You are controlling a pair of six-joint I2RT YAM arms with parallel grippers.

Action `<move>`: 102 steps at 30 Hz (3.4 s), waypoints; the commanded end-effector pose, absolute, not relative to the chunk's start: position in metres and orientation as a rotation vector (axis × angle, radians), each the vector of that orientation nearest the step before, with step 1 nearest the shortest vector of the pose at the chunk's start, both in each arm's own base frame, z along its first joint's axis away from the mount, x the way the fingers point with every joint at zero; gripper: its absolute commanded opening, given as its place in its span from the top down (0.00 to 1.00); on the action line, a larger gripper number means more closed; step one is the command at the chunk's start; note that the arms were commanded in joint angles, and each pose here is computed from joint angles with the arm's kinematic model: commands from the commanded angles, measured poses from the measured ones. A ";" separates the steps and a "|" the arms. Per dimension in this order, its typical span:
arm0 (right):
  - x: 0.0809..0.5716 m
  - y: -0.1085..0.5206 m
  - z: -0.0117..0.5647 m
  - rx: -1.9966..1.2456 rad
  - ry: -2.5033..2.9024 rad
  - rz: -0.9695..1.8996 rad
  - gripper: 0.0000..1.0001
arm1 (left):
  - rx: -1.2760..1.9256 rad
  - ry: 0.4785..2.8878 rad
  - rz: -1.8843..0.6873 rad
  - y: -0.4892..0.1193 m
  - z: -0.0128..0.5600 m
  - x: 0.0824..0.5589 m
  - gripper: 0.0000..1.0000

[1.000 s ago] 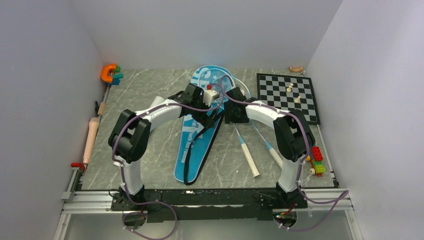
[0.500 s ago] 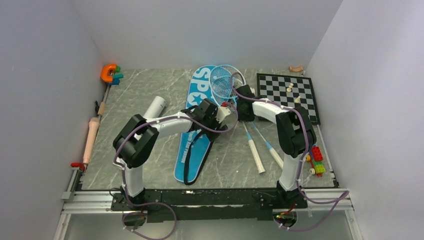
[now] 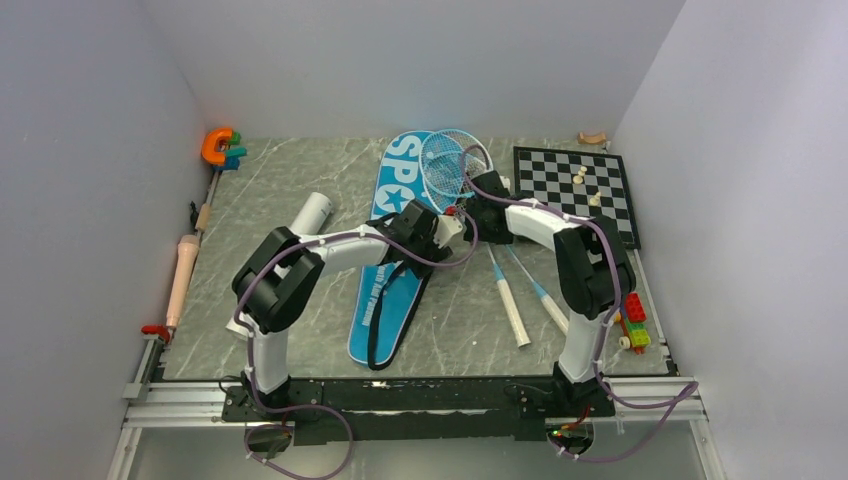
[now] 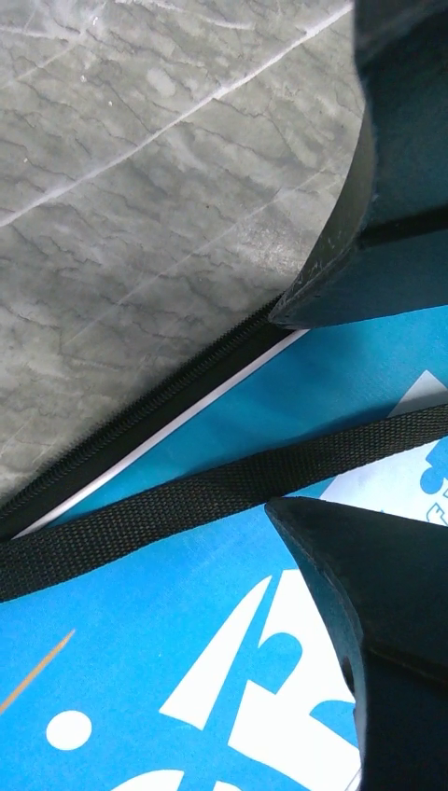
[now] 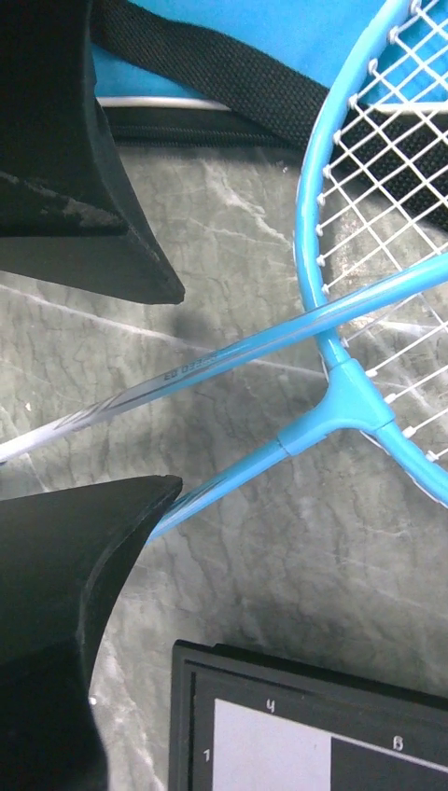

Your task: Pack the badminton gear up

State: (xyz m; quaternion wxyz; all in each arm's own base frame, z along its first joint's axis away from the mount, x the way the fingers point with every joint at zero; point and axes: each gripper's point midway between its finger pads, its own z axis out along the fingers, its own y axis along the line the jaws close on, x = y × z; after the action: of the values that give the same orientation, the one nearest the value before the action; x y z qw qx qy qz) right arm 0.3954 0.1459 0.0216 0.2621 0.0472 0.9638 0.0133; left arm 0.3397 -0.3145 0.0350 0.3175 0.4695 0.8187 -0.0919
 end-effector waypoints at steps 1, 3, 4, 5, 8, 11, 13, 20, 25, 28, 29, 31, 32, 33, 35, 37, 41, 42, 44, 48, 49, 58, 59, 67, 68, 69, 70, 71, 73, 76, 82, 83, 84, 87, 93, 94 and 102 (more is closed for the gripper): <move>0.403 0.150 0.064 0.181 2.504 0.115 0.27 | 1.219 2.139 -0.283 -0.323 0.042 0.349 0.30; 0.401 0.151 0.075 0.193 2.488 0.132 0.25 | 1.226 2.158 -0.325 -0.324 0.039 0.345 0.29; 0.400 0.152 0.084 0.201 2.471 0.145 0.25 | 1.228 2.170 -0.345 -0.324 0.038 0.344 0.29; 0.399 0.152 0.090 0.208 2.458 0.152 0.24 | 1.222 2.181 -0.358 -0.324 0.038 0.345 0.29; 0.393 0.157 0.107 0.221 2.428 0.195 0.24 | 1.206 2.220 -0.381 -0.320 0.032 0.348 0.36; 0.380 0.170 0.116 0.226 2.416 0.284 0.24 | 1.170 2.246 -0.406 -0.315 0.029 0.354 0.51; 0.374 0.177 0.118 0.228 2.415 0.330 0.25 | 1.171 2.249 -0.402 -0.313 0.026 0.354 0.54; 0.358 0.198 0.112 0.247 2.430 0.489 0.27 | 1.152 2.270 -0.393 -0.307 0.026 0.358 1.00; 0.350 0.213 0.099 0.267 2.454 0.605 0.27 | 1.123 2.275 -0.388 -0.299 0.030 0.363 1.00; 0.346 0.225 0.087 0.293 2.474 0.690 0.27 | 1.099 2.273 -0.400 -0.296 0.035 0.366 1.00; 0.345 0.229 0.084 0.305 2.476 0.722 0.28 | 1.092 2.273 -0.401 -0.295 0.037 0.367 1.00; 0.346 0.240 0.080 0.322 2.469 0.806 0.29 | 1.076 2.274 -0.388 -0.290 0.042 0.370 1.00; 0.346 0.243 0.076 0.334 2.473 0.821 0.30 | 1.065 2.271 -0.385 -0.287 0.045 0.372 1.00; 0.347 0.244 0.073 0.345 2.479 0.825 0.30 | 1.053 2.265 -0.384 -0.284 0.048 0.374 0.96; 0.348 0.244 0.068 0.353 2.488 0.820 0.31 | 1.026 2.242 -0.351 -0.277 0.059 0.380 0.77; 0.348 0.243 0.067 0.351 2.492 0.808 0.32 | 1.007 2.202 -0.327 -0.272 0.074 0.383 0.59; 0.349 0.238 0.065 0.357 2.490 0.775 0.32 | 0.989 2.130 -0.346 -0.274 0.103 0.382 0.38; 0.350 0.238 0.064 0.359 2.492 0.767 0.32 | 0.997 2.118 -0.372 -0.277 0.108 0.378 0.38; 0.350 0.236 0.063 0.358 2.493 0.750 0.32 | 1.031 2.112 -0.413 -0.282 0.108 0.367 0.37; 0.351 0.229 0.062 0.367 2.491 0.712 0.32 | 1.155 2.157 -0.428 -0.294 0.074 0.341 0.34; 0.351 0.226 0.062 0.371 2.490 0.704 0.32 | 1.170 2.175 -0.419 -0.295 0.065 0.338 0.23; 0.352 0.208 0.065 0.401 2.470 0.688 0.32 | 1.171 2.244 -0.367 -0.301 0.041 0.352 0.22; 0.352 0.207 0.065 0.403 2.470 0.688 0.32 | 1.171 2.251 -0.357 -0.301 0.039 0.354 0.22; 0.351 0.201 0.065 0.409 2.460 0.694 0.33 | 1.205 2.284 -0.347 -0.301 0.024 0.355 0.36; 0.351 0.200 0.065 0.410 2.459 0.692 0.33 | 1.207 2.288 -0.348 -0.300 0.023 0.355 0.40; 0.350 0.199 0.065 0.410 2.458 0.694 0.33 | 1.205 2.291 -0.349 -0.299 0.022 0.356 0.44; 0.350 0.199 0.065 0.410 2.456 0.696 0.33 | 1.200 2.295 -0.354 -0.297 0.021 0.356 0.48; 0.351 0.199 0.066 0.413 2.454 0.699 0.34 | 1.197 2.300 -0.361 -0.296 0.020 0.356 0.53; 0.351 0.198 0.065 0.414 2.455 0.700 0.34 | 1.190 2.310 -0.371 -0.294 0.018 0.356 0.62; 0.350 0.199 0.064 0.415 2.457 0.704 0.34 | 1.197 2.321 -0.386 -0.291 0.016 0.354 0.67; 0.350 0.200 0.065 0.415 2.457 0.712 0.34 | 1.190 2.330 -0.423 -0.291 0.017 0.352 0.74; 0.350 0.200 0.064 0.416 2.461 0.712 0.34 | 1.186 2.334 -0.430 -0.291 0.017 0.353 0.81; 0.350 0.200 0.063 0.416 2.462 0.713 0.34 | 1.176 2.341 -0.433 -0.290 0.017 0.354 0.87; 0.351 0.201 0.063 0.414 2.465 0.714 0.34 | 1.150 2.349 -0.431 -0.288 0.023 0.360 1.00; 0.366 0.205 0.071 0.388 2.455 0.704 0.33 | 1.046 2.325 -0.430 -0.275 0.070 0.379 1.00; 0.369 0.208 0.072 0.382 2.454 0.716 0.33 | 1.033 2.316 -0.430 -0.271 0.078 0.380 1.00; 0.382 0.250 0.073 0.380 2.451 0.937 0.30 | 0.969 2.290 -0.493 -0.257 0.121 0.366 1.00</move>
State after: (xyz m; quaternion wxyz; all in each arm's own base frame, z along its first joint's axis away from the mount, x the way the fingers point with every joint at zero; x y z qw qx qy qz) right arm 0.3717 0.2217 0.0593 0.2475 0.1455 0.9147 0.2843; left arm 0.3613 -0.2553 0.0652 0.2412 0.3780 0.8788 -0.1634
